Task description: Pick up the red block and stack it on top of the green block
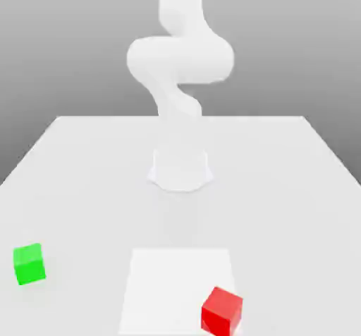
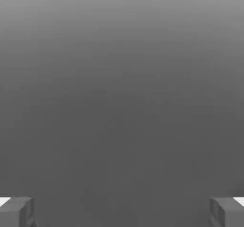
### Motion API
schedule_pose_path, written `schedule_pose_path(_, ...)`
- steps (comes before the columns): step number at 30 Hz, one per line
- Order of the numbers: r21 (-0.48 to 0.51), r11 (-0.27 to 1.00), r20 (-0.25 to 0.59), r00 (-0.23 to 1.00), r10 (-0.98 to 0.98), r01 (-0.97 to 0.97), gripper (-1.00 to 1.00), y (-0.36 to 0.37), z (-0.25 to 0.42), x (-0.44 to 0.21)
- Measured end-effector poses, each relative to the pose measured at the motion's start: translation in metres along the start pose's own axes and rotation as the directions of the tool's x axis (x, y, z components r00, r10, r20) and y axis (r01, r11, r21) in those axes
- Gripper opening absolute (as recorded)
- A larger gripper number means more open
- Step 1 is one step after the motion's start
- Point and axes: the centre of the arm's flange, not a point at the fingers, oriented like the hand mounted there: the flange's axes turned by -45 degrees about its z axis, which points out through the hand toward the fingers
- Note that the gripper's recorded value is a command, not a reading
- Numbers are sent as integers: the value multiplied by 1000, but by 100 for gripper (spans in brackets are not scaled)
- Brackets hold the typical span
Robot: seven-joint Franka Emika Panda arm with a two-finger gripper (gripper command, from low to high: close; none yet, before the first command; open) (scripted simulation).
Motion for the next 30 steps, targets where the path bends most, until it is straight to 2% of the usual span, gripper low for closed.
schedule_pose_path(9,-136,983,237,960,152,-122,0,-23,177,-36)
schedule_pose_path(19,-245,939,453,829,329,-240,0,-40,334,-137)
schedule_pose_path(26,-302,895,576,685,446,-329,0,-59,407,-228)
schedule_pose_path(30,-309,888,587,666,460,-341,0,-61,446,-266)
